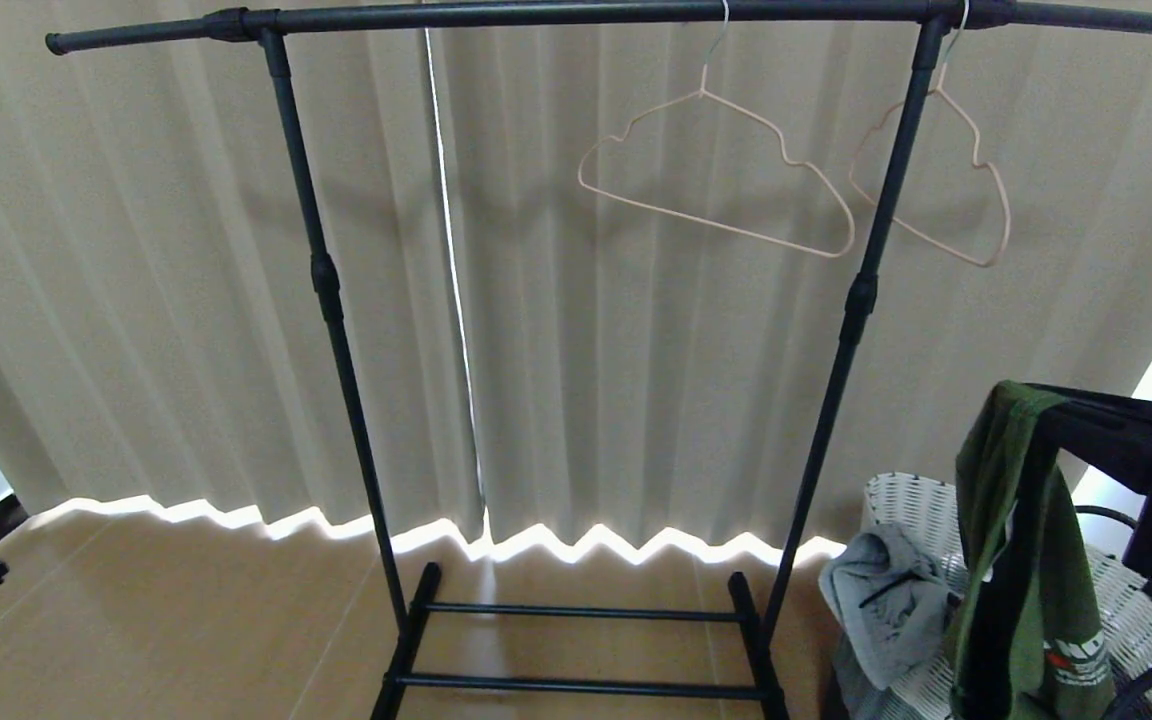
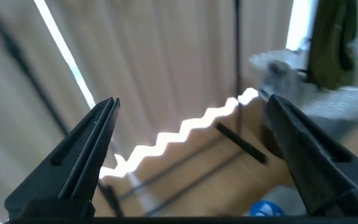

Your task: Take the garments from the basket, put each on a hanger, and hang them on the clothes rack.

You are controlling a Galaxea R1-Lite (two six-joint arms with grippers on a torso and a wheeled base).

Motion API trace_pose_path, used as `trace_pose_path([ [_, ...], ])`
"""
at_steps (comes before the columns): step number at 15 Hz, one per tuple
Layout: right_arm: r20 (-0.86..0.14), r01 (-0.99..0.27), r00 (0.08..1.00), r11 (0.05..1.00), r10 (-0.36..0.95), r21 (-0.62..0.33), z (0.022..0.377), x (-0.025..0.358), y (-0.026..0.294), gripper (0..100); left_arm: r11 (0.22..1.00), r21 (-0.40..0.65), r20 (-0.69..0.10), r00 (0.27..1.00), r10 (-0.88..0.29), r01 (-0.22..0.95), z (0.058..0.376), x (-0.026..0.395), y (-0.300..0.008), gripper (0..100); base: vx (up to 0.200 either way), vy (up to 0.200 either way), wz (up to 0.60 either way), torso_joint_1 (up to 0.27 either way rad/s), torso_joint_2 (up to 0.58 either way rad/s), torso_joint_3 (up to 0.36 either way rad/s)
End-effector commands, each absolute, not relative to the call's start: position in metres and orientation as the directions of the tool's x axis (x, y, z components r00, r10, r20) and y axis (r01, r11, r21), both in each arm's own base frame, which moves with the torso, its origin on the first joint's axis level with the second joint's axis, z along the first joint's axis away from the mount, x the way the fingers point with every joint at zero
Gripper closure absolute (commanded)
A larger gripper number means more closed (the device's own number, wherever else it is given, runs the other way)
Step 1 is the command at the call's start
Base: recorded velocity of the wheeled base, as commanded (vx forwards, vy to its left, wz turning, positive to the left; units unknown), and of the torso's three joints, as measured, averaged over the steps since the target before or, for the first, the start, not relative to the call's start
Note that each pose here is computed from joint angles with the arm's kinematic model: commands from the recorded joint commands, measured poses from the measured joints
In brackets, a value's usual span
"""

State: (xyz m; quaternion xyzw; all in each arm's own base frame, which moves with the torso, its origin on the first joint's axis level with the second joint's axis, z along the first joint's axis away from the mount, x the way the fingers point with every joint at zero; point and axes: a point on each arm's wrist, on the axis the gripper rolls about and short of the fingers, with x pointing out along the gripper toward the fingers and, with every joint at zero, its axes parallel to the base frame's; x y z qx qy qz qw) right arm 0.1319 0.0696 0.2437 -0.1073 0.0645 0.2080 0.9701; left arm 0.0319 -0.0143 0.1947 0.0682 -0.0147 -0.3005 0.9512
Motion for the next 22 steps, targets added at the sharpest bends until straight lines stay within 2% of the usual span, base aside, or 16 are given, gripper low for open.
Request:
trace_pose_path([
  [1, -0.178, -0.448, 0.89, 0.875, 0.419, -0.18, 0.252, 0.149, 0.086, 100, 0.753, 0.052, -0.108, 0.754, -0.648, 0.656, 0.229, 0.096, -0.03, 0, 0.0, 0.0, 0.0, 0.0, 0.0, 0.0],
  [3, -0.179, -0.45, 0.889, 0.877, 0.422, -0.168, 0.255, 0.157, 0.091, 100, 0.735, 0.003, -0.1, 0.731, -0.675, 0.678, 0.251, 0.127, -0.047, 0, 0.0, 0.0, 0.0, 0.0, 0.0, 0.0],
  [5, -0.16, -0.441, 0.892, 0.892, 0.424, -0.096, 0.26, 0.156, 0.09, 100, 0.732, -0.03, -0.135, 0.723, -0.678, 0.681, 0.252, 0.141, -0.069, 0, 0.0, 0.0, 0.0, 0.0, 0.0, 0.0],
  [6, -0.145, -0.435, 0.894, 0.899, 0.425, -0.044, 0.265, 0.156, 0.09, 100, 0.725, -0.057, -0.176, 0.708, -0.684, 0.686, 0.245, 0.15, -0.092, 0, 0.0, 0.0, 0.0, 0.0, 0.0, 0.0],
  [9, -0.142, -0.433, 0.893, 0.901, 0.427, -0.019, 0.265, 0.154, 0.089, 100, 0.67, -0.066, -0.237, 0.64, -0.731, 0.74, 0.223, 0.155, -0.162, 0, 0.0, 0.0, 0.0, 0.0, 0.0, 0.0],
  [13, -0.108, -0.438, 0.894, 0.899, 0.434, -0.014, 0.275, 0.153, 0.089, 100, 0.605, -0.087, -0.307, 0.556, -0.772, 0.792, 0.199, 0.145, -0.228, 0, 0.0, 0.0, 0.0, 0.0, 0.0, 0.0],
  [14, -0.096, -0.439, 0.895, 0.898, 0.436, -0.013, 0.278, 0.153, 0.089, 100, 0.611, -0.114, -0.333, 0.55, -0.766, 0.783, 0.191, 0.15, -0.254, 0, 0.0, 0.0, 0.0, 0.0, 0.0, 0.0],
  [16, -0.067, -0.44, 0.896, 0.898, 0.439, -0.01, 0.284, 0.148, 0.087, 100, 0.667, -0.16, -0.34, 0.594, -0.729, 0.727, 0.182, 0.16, -0.291, 0, 0.0, 0.0, 0.0, 0.0, 0.0, 0.0],
  [18, -0.061, -0.449, 0.892, 0.894, 0.447, -0.01, 0.285, 0.147, 0.087, 100, 0.691, -0.189, -0.334, 0.616, -0.714, 0.698, 0.177, 0.166, -0.317, 0, 0.0, 0.0, 0.0, 0.0, 0.0, 0.0],
  [22, -0.052, -0.474, 0.879, 0.88, 0.473, -0.009, 0.288, 0.145, 0.092, 100, 0.693, -0.209, -0.359, 0.605, -0.711, 0.69, 0.156, 0.176, -0.345, 0, 0.0, 0.0, 0.0, 0.0, 0.0, 0.0],
])
